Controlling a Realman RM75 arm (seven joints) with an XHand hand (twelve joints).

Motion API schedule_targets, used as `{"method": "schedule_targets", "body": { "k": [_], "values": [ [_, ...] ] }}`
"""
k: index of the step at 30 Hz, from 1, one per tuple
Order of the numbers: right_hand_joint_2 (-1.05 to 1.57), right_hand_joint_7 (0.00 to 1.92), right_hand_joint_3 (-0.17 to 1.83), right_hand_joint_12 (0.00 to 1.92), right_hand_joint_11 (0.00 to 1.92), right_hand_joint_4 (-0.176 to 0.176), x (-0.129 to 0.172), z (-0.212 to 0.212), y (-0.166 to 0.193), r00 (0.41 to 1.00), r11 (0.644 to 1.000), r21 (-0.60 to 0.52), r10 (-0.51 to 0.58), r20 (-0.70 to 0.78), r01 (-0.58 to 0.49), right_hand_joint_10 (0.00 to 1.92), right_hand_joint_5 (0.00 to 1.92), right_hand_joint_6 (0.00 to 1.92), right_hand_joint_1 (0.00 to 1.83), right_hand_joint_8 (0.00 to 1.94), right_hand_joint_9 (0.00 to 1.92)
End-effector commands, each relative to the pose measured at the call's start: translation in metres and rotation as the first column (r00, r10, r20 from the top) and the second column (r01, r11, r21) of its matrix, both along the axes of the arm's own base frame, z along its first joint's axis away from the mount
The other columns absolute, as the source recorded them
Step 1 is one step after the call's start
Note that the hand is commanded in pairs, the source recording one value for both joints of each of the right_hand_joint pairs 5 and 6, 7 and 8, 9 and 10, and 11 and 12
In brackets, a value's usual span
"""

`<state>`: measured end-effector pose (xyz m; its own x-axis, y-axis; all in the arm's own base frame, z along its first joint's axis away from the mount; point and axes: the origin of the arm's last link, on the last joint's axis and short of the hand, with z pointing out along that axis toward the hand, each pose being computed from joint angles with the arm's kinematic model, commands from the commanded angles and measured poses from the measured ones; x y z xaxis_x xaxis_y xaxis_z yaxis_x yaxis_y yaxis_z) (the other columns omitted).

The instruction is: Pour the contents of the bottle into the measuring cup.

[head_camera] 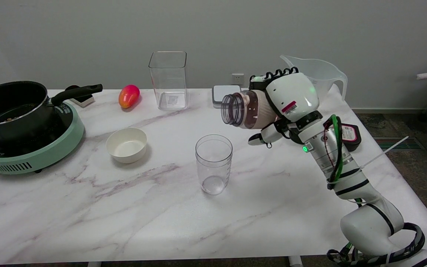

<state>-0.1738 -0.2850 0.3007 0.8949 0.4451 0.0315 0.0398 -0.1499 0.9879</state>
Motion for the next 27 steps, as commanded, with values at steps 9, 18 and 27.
{"method": "schedule_targets", "body": {
  "k": [9,18,27],
  "values": [
    [1.57,1.91,0.23,1.36,1.36,0.000,-0.009,-0.023,0.015,0.972,0.999,0.037,0.041,-0.230,-0.033,1.52,1.92,1.92,1.26,1.91,1.52],
    [1.57,1.91,0.23,1.36,1.36,0.000,-0.006,-0.028,0.016,0.957,0.998,0.045,0.055,-0.283,-0.044,1.53,1.92,1.92,1.27,1.91,1.53],
    [1.57,1.91,0.23,1.36,1.36,0.000,-0.001,-0.021,0.008,0.942,0.999,0.036,0.038,-0.333,-0.027,1.53,1.92,1.92,1.26,1.91,1.53]
  ]
}}
